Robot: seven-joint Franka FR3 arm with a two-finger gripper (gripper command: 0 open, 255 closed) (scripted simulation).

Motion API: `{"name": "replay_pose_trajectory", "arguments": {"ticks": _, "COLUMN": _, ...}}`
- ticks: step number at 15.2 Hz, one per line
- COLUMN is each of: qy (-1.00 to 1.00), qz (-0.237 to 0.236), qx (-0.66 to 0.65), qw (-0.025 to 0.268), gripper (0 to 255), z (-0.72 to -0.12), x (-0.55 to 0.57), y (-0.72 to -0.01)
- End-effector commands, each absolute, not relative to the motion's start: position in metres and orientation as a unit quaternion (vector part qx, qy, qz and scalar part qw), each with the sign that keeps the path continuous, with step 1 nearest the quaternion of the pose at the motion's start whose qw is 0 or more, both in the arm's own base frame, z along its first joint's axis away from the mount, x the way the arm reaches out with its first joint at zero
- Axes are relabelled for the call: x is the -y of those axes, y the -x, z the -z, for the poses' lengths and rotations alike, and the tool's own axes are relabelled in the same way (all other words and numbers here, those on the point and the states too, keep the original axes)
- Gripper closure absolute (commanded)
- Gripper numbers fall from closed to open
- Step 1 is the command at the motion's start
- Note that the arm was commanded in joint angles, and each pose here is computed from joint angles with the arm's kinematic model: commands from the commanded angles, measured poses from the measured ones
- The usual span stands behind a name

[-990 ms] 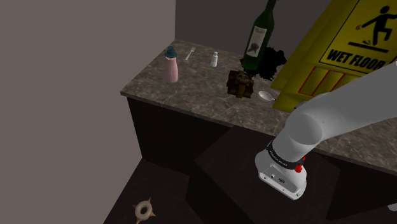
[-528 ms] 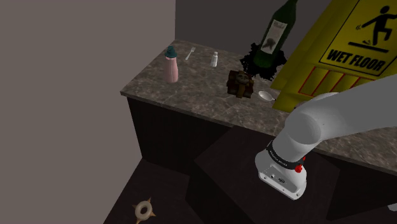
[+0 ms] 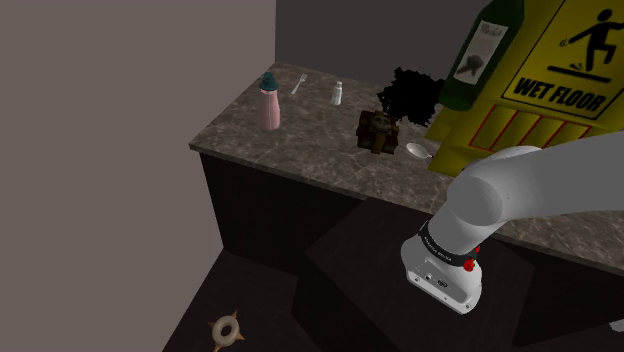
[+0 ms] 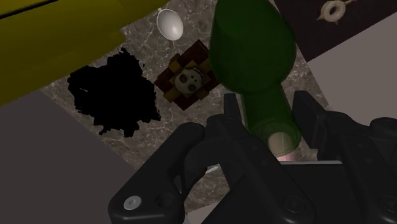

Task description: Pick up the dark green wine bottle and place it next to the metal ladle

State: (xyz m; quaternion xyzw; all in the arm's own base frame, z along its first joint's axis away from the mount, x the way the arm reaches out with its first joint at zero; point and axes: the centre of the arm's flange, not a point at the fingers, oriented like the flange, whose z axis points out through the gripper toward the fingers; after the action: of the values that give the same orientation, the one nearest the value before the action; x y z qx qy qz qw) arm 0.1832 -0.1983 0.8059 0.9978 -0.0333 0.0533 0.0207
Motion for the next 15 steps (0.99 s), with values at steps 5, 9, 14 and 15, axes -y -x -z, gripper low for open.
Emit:
{"name": "replay_pose_trajectory", "arguments": {"ticks": 5, "qy": -0.998, "qz": -0.053, "qx": 0.033, "qw": 0.021, "gripper": 255, "z": -0.847, "x": 0.191, "y": -0.112}}
{"name": "replay_pose_trajectory", "arguments": {"ticks": 9, "qy": -0.998, "qz": -0.053, "qx": 0.033, "qw": 0.021, "gripper": 255, "z": -0.839, "x": 0.190, "y": -0.098}}
{"name": "replay_pose_trajectory", "arguments": {"ticks": 14, "qy": -0.998, "qz": -0.053, "qx": 0.033, "qw": 0.021, "gripper": 255, "z": -0.813, "x": 0.190, "y": -0.098}}
{"name": "replay_pose_trajectory", "arguments": {"ticks": 15, "qy": -0.998, "qz": -0.053, "qx": 0.033, "qw": 0.021, "gripper": 255, "z": -0.807, "x": 0.190, "y": -0.098}}
